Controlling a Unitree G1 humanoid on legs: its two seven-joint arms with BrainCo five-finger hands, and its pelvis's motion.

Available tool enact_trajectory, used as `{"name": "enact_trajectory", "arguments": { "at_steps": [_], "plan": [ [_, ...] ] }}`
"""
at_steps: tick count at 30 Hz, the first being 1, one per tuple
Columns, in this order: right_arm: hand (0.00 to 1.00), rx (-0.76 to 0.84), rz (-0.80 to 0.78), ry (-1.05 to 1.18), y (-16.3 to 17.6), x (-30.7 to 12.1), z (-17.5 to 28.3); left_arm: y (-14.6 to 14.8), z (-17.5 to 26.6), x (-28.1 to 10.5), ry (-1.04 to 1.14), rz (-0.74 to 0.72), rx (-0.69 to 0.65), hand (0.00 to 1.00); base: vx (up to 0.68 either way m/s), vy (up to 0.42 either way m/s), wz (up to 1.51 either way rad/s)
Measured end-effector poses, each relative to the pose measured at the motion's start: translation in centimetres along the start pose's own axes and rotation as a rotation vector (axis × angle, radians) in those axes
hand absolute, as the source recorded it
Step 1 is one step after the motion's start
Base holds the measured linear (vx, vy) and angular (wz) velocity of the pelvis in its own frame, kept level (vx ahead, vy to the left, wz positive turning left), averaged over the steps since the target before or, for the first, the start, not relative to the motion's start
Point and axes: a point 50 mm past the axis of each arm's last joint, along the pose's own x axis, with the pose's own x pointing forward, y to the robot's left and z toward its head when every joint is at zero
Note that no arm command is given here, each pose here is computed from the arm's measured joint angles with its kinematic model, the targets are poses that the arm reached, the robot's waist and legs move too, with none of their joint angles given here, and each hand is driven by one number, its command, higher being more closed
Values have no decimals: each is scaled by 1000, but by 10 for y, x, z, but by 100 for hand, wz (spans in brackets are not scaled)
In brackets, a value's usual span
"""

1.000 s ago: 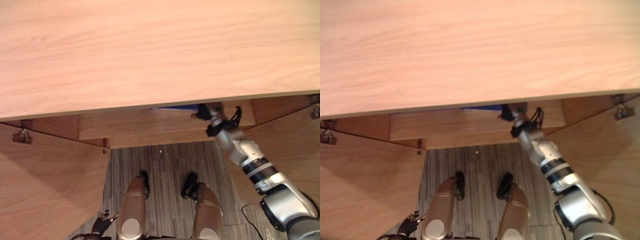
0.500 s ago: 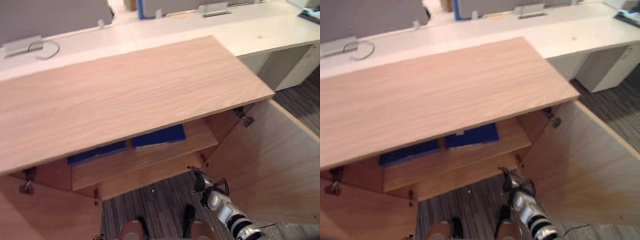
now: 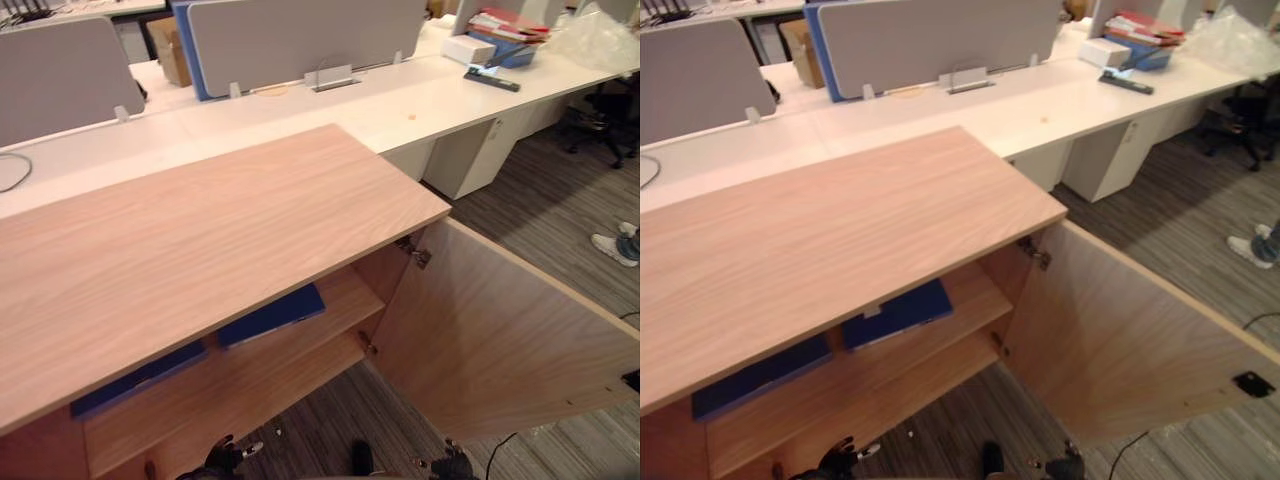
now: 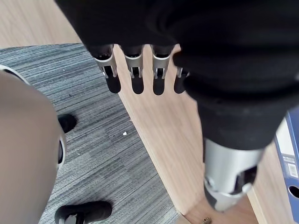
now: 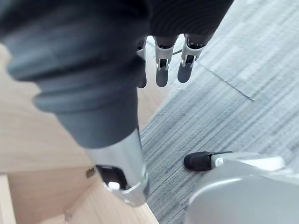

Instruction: Walk over to the cabinet, pick up the folder, carry it to the office cabinet, place the folder inside the office cabinet, then close the office cabinet door

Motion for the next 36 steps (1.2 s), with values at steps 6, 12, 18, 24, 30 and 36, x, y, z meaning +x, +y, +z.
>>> {"name": "enact_trajectory", "arguments": {
  "at_steps": [6, 12, 18, 24, 30, 36],
  "plan": [
    [0, 410, -89, 185, -8, -8, -38, 0, -13, -2, 60, 8, -13, 0, 31, 0, -33],
    [0, 568, -125, 272, -6, -13, -57, 2, -21, -3, 98, 15, 2, 0, 12, 13, -15],
    [0, 608, -139, 299, -7, -15, -64, 2, -19, -2, 96, 17, -1, 0, -22, -17, 7],
    [0, 604, -132, 285, -6, -14, -60, 5, -17, -2, 90, 48, -50, 0, -16, -23, 8],
    [0, 535, -102, 198, -7, -5, -36, 3, -13, -2, 60, 82, -183, 0, -61, 29, -36],
    [0, 505, -42, 54, 2, -3, -3, 3, -9, -1, 35, 82, -173, 0, -48, 70, -49]
  ]
}}
